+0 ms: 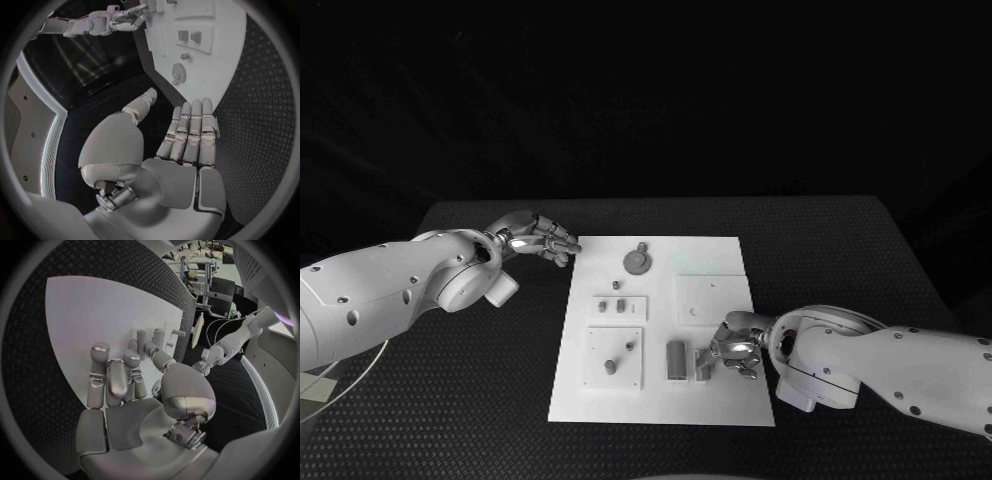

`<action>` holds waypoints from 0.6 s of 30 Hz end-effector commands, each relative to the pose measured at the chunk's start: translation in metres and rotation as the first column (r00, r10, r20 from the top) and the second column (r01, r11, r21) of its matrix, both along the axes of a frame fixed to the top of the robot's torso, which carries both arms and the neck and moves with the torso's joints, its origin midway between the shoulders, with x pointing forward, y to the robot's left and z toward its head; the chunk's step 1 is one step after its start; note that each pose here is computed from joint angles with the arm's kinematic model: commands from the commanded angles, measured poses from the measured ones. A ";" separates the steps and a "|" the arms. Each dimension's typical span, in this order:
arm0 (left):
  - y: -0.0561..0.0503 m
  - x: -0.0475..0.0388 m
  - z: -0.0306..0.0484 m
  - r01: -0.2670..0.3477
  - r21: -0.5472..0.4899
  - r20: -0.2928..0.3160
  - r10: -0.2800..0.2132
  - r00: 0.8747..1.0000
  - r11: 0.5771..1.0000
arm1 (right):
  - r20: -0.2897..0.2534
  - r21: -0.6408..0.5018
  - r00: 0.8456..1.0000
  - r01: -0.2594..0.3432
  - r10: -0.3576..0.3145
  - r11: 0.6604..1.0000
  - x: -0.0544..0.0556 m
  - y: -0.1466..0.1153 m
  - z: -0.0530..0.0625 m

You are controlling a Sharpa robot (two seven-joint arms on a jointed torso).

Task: Assemble the parts on the task board

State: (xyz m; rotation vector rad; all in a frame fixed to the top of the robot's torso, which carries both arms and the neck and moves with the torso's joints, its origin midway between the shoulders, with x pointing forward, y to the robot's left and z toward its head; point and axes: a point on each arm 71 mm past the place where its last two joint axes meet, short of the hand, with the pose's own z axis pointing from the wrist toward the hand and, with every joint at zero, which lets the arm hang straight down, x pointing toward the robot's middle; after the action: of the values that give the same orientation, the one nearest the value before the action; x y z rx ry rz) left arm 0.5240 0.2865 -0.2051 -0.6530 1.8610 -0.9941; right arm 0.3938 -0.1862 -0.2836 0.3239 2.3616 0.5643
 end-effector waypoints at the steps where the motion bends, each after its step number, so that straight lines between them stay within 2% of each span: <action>1: -0.003 -0.0002 0.0006 0.017 -0.005 -0.003 -0.017 1.000 1.000 | -0.003 0.003 1.000 -0.008 0.008 1.000 0.000 0.001 -0.002; 10: -0.002 -0.0003 0.0006 0.016 -0.005 -0.003 -0.016 1.000 1.000 | 0.009 -0.001 1.000 -0.010 0.010 1.000 0.001 0.002 -0.001; 18: -0.002 -0.0004 0.0005 0.016 -0.005 -0.003 -0.016 1.000 1.000 | -0.005 -0.012 1.000 -0.017 0.017 1.000 0.001 0.001 -0.003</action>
State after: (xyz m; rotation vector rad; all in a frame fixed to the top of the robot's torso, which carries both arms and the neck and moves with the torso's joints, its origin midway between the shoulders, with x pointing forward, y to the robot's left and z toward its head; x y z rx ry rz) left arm 0.5239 0.2867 -0.2053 -0.6533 1.8632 -0.9935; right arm 0.3954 -0.1846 -0.2844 0.3175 2.3592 0.5692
